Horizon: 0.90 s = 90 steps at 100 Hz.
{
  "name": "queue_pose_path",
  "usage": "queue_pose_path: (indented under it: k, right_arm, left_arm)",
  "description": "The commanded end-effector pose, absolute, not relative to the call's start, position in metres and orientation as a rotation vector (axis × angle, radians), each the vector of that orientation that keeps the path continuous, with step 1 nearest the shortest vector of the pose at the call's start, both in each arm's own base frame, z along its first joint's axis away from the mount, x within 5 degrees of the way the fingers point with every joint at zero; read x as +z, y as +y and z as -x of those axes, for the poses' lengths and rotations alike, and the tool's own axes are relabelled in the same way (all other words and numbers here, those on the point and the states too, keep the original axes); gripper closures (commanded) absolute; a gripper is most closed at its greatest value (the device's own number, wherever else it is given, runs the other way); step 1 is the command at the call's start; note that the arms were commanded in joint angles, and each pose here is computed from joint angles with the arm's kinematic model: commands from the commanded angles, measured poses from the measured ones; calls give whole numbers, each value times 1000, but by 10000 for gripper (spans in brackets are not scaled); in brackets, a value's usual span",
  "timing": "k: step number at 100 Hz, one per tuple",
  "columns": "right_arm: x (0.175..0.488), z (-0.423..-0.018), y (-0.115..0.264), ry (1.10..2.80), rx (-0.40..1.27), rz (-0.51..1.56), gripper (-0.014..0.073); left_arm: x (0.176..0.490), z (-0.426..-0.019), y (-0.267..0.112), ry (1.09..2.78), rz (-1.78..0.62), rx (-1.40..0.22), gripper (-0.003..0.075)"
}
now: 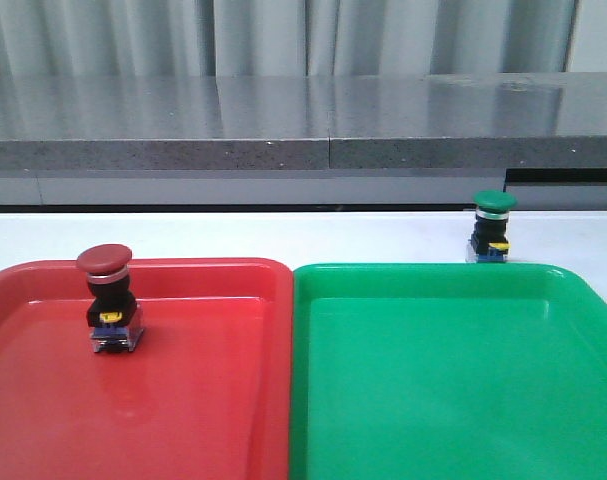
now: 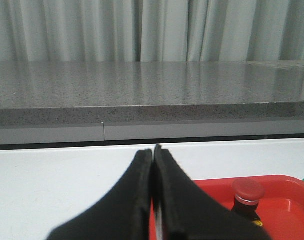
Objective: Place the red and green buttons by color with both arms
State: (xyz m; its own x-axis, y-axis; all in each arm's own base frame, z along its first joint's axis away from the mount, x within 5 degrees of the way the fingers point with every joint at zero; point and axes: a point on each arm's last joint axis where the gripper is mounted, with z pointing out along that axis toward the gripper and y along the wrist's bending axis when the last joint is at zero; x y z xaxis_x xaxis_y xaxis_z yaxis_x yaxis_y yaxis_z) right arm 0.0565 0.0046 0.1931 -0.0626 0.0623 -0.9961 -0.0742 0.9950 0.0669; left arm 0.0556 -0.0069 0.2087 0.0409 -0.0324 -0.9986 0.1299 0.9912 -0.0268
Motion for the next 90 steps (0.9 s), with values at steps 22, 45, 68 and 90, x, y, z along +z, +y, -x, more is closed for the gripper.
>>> queue_pose_path:
  k: [22,45,68,90]
  right_arm:
    - [228,-51,4,1457,123,-5,661]
    - [282,-31,4,1441,137,3,661]
    - [326,-19,5,1715,140,28,661]
    - [355,-43,8,1936,147,36,661]
  left_arm:
    - [203,-54,-8,1454,-85,-140,739]
    - [203,-54,-8,1454,-85,-140,740]
    - [203,-54,-8,1454,-85,-140,739]
    - [203,-54,-8,1454,-85,-140,739]
